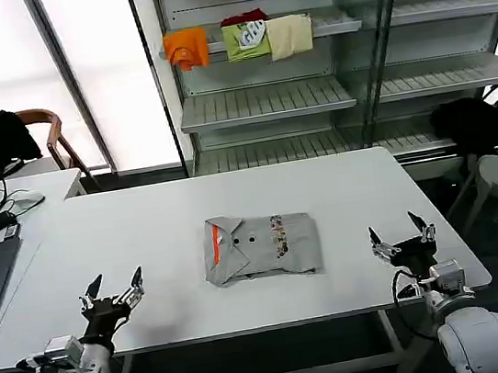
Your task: Fold and organize the clothes.
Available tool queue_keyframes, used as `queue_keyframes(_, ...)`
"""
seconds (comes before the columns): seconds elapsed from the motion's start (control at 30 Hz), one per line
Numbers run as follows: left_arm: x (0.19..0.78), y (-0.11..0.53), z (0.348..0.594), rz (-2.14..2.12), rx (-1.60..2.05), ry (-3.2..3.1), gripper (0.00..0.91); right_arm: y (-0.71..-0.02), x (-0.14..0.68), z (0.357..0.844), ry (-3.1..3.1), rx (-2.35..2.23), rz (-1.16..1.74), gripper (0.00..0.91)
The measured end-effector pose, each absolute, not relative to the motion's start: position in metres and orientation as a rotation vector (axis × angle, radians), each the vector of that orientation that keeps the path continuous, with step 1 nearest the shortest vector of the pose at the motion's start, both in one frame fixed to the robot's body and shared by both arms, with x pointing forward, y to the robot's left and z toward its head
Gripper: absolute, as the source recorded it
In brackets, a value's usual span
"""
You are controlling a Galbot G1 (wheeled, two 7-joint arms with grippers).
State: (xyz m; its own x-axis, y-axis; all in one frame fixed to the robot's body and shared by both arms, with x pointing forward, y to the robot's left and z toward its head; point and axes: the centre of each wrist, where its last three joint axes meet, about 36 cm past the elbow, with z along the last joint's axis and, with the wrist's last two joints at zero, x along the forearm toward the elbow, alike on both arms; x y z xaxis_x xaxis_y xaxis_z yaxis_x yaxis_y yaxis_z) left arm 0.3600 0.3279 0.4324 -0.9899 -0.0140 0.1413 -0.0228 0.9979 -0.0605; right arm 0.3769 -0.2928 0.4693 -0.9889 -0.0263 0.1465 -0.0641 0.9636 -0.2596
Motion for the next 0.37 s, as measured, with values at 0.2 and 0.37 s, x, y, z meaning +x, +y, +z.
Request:
queue_keyframes(0.2,0.3595,0.3255,0.4283,0.109,0.026,-3.01,0.907,-0.2918,0.3761,0.4693,-2.974,0.094,0.397,0.907)
queue_keyframes(0.37,0.3613,0.3234,0.4287,0.113,0.021,-3.023,0.907,-0.2926,0.3752,0.468,-2.971,0.104,0.395,0.907)
